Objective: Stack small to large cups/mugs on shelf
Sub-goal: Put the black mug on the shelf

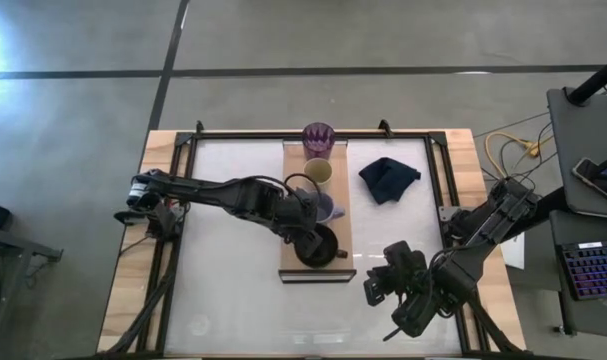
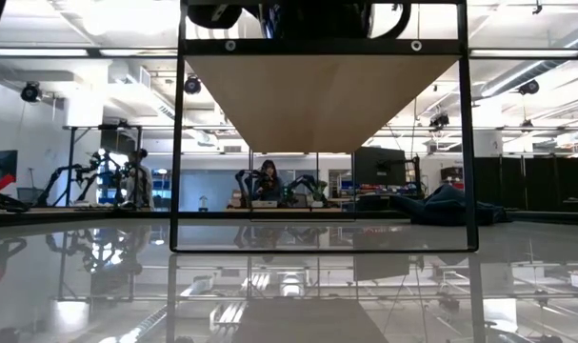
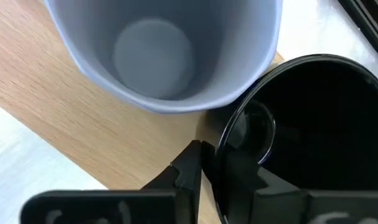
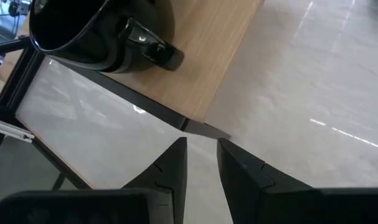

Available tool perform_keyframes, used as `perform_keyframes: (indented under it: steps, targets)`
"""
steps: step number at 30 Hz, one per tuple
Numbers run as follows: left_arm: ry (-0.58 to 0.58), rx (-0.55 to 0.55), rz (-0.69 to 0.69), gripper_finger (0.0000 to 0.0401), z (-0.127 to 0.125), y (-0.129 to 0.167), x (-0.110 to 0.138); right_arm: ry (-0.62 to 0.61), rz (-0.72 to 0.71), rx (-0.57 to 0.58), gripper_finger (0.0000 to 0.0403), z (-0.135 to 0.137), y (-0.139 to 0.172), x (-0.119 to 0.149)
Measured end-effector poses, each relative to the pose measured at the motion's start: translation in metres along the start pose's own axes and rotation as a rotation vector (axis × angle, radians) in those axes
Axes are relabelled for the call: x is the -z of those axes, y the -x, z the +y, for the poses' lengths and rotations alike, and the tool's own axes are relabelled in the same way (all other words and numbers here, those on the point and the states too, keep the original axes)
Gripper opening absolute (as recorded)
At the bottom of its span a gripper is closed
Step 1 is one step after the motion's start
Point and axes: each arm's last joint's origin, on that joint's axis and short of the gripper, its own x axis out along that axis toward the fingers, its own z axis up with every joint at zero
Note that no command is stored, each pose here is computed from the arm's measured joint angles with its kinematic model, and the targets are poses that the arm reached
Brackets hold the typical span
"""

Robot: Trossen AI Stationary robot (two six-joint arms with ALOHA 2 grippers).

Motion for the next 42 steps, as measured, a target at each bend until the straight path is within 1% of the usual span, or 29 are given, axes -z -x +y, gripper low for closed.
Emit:
perform_keyframes:
  steps: [16,22,35,39,42]
  targets:
    - [-0.003,0.005,0.0,0.0033,-0.0003,0.0016,-0.0002,0.02,-0.005,0.018,0.0082,-0.0021,-0.0001,-0.0006]
    - [-0.002,0.036,-0.023,0.0034,-0.0032,0.0018,-0.0023,0.022,-0.006,0.02,0.0082,-0.0023,-0.0001,-0.0007]
    - [-0.054,0.05,-0.003,0.0034,-0.0034,0.0018,-0.0016,0.023,-0.006,0.021,0.0082,-0.0024,-0.0001,-0.0007]
    - [-0.05,0.044,-0.013,0.0035,-0.0031,0.0018,-0.0018,0.024,-0.007,0.022,0.0082,-0.0025,0.0,-0.0008]
    - [-0.027,0.045,-0.022,0.0043,-0.0037,0.0028,-0.0024,0.024,-0.007,0.022,0.0082,-0.0025,0.0,-0.0008]
